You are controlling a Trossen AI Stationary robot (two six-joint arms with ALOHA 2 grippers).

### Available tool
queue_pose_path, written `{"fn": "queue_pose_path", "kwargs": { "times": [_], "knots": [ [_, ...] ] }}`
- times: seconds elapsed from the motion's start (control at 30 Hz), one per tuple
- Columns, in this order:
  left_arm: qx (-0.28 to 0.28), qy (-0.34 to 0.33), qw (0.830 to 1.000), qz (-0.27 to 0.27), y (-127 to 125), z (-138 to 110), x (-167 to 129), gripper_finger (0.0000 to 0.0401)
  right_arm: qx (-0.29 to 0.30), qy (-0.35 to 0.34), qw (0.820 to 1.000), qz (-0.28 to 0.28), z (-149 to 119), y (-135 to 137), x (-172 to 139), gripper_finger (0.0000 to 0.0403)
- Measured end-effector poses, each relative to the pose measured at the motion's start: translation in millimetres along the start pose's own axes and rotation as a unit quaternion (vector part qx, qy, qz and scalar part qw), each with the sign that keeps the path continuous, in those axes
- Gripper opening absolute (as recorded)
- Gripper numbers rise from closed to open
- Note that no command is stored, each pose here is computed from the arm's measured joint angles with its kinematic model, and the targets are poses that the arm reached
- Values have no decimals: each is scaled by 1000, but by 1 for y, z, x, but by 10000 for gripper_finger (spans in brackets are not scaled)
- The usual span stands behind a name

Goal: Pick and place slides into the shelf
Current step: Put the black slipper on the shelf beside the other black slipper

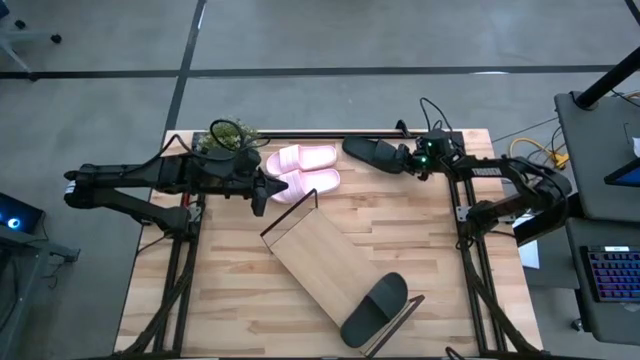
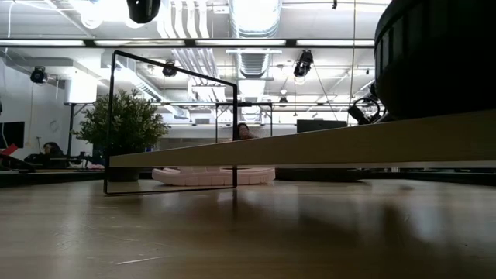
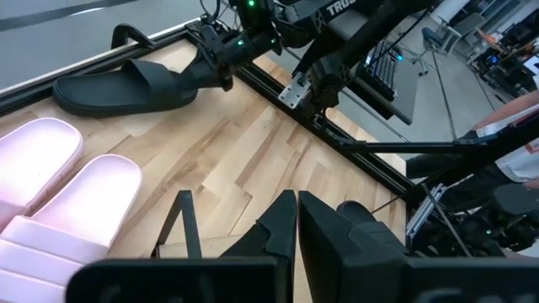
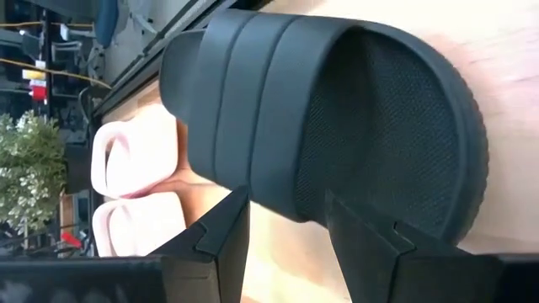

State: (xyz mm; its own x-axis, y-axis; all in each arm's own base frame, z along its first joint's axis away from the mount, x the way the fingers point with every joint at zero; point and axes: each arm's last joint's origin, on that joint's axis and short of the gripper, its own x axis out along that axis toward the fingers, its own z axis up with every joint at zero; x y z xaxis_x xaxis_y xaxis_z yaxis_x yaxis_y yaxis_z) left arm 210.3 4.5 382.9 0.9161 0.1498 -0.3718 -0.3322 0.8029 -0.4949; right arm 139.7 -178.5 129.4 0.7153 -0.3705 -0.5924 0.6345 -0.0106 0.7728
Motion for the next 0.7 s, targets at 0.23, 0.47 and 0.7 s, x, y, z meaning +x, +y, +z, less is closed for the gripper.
{"fn": "queue_pose_path", "kwargs": {
  "times": [0.23,0.47,0.7],
  "knots": [
    [0,1,1000,-3,0,0,0,0,15,-5,1000,26,2,0,9,148],
    [-1,1,1000,-4,0,0,0,0,14,-1,999,31,5,2,14,132],
    [-2,0,1000,-5,-1,0,0,0,14,13,999,31,5,1,19,60]
  ]
}}
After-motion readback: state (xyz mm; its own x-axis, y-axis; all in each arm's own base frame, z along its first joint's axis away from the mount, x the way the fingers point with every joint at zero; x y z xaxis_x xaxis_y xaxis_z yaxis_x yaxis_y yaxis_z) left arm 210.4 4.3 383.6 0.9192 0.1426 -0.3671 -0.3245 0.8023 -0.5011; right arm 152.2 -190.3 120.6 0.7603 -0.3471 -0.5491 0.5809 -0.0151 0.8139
